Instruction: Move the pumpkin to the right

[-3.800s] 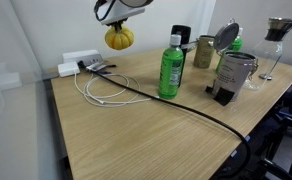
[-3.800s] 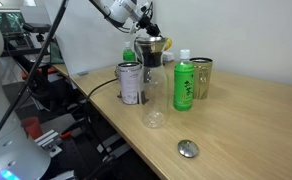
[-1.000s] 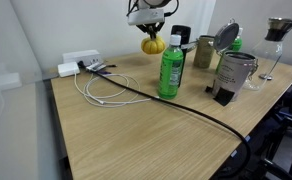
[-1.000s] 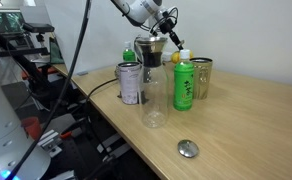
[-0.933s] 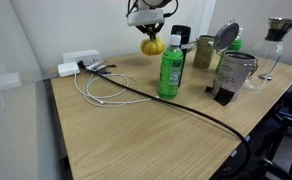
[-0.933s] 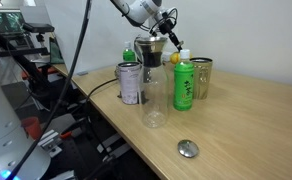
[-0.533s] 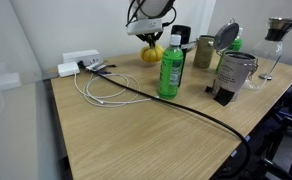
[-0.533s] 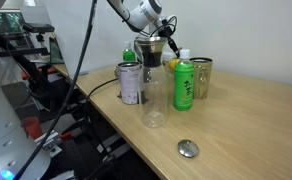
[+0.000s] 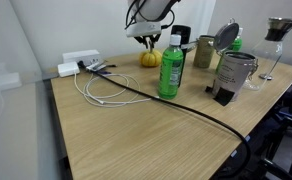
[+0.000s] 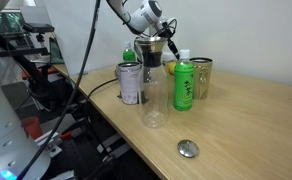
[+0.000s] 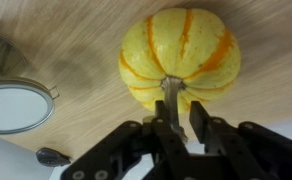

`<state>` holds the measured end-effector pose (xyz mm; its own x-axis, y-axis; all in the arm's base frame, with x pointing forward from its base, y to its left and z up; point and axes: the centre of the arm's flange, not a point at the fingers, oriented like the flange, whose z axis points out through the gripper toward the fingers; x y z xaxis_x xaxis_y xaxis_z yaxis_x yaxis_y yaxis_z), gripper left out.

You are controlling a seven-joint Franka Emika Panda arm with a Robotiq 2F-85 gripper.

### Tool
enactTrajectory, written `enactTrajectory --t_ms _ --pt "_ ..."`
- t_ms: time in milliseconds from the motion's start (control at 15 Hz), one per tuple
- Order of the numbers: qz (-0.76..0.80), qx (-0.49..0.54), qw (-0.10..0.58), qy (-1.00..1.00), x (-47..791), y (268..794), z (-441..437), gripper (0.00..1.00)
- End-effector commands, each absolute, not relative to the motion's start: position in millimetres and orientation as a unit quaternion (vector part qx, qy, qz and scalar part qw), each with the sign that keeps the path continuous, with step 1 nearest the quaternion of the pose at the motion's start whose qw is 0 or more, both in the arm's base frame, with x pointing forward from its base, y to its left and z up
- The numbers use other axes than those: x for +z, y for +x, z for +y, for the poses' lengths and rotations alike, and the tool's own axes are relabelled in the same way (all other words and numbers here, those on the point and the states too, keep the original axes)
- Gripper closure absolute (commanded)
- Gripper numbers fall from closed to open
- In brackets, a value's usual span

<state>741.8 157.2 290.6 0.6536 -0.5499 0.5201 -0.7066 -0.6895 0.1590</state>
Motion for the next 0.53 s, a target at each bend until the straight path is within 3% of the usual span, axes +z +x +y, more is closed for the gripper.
enactTrajectory --t_ms 0,333,467 --pt "-0.322 0.232 0.167 0.903 314 748 163 0.39" --pt "-0.278 0.275 0.160 0.906 374 744 193 0.04" --pt "-0.256 0.291 0.158 0.908 398 739 205 0.00"
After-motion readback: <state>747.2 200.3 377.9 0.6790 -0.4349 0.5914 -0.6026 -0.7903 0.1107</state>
